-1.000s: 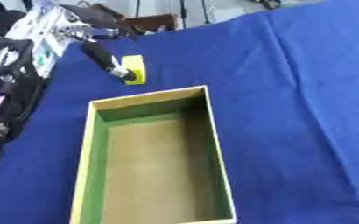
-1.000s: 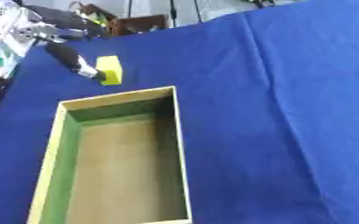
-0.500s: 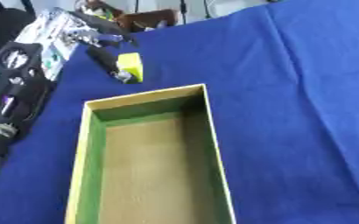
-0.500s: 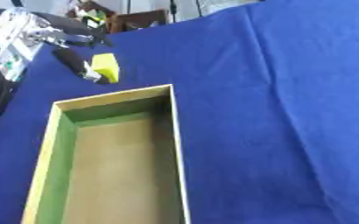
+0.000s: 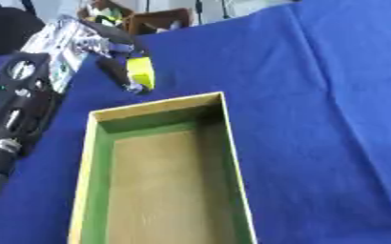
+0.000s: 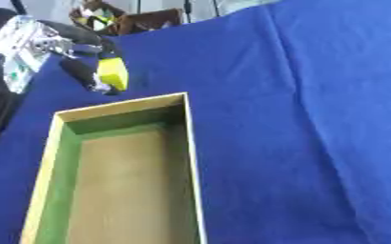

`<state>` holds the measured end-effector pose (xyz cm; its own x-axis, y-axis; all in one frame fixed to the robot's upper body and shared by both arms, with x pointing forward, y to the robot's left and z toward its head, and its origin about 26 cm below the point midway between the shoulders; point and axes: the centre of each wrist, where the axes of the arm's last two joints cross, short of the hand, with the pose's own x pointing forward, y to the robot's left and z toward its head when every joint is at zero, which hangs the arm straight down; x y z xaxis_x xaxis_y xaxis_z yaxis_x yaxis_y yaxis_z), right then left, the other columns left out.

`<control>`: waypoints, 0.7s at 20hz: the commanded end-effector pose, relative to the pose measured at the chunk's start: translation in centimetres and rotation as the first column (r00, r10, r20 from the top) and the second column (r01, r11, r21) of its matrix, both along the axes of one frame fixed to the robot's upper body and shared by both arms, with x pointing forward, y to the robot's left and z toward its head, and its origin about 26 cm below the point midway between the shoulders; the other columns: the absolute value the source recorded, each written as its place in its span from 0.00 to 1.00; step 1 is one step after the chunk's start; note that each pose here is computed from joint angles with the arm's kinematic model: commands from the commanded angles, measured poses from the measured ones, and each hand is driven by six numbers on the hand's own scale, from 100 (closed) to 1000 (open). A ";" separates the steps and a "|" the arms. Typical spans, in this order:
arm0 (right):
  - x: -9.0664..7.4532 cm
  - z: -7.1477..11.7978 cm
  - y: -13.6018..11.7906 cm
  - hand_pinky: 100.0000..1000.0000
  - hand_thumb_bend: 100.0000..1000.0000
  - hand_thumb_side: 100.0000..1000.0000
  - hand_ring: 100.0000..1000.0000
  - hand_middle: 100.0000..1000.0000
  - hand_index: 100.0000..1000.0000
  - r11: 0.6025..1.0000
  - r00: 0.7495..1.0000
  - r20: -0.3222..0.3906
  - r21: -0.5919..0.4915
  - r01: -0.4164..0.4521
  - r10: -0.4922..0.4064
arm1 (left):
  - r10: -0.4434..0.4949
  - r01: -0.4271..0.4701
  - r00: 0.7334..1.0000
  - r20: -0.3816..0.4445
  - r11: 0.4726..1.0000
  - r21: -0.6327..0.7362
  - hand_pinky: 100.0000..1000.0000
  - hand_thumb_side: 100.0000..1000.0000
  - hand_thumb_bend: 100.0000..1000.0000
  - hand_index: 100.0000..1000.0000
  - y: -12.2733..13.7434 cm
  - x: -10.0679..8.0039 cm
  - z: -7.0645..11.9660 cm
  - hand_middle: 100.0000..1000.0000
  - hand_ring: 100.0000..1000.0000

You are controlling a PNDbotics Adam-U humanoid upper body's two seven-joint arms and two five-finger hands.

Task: Pick up objects on the table and place them in the box.

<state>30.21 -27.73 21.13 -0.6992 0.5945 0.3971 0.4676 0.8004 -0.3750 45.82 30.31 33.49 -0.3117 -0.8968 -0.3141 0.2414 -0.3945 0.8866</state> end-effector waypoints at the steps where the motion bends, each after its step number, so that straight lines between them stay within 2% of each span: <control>1: -0.2 0.7 0.1 0.49 0.27 0.76 0.59 0.54 0.85 1.000 1.000 0.026 -0.019 0.001 0.000 | 0.011 -0.011 1.000 0.002 0.999 0.041 0.71 0.65 0.32 1.00 1.3 -0.7 2.1 0.93 0.83; 9: -0.3 0.6 0.1 0.49 0.29 0.78 0.59 0.54 0.85 1.000 1.000 0.020 -0.023 0.008 -0.007 | 0.005 -0.006 0.999 0.033 1.000 0.012 0.70 0.62 0.22 1.00 1.4 -0.9 2.6 0.92 0.82; 14: -0.3 0.5 0.1 0.49 0.29 0.78 0.59 0.54 0.85 1.000 1.000 0.014 -0.025 0.011 -0.011 | -0.010 0.009 0.999 0.037 1.000 0.002 0.68 0.60 0.18 0.97 1.3 -1.2 3.2 0.87 0.79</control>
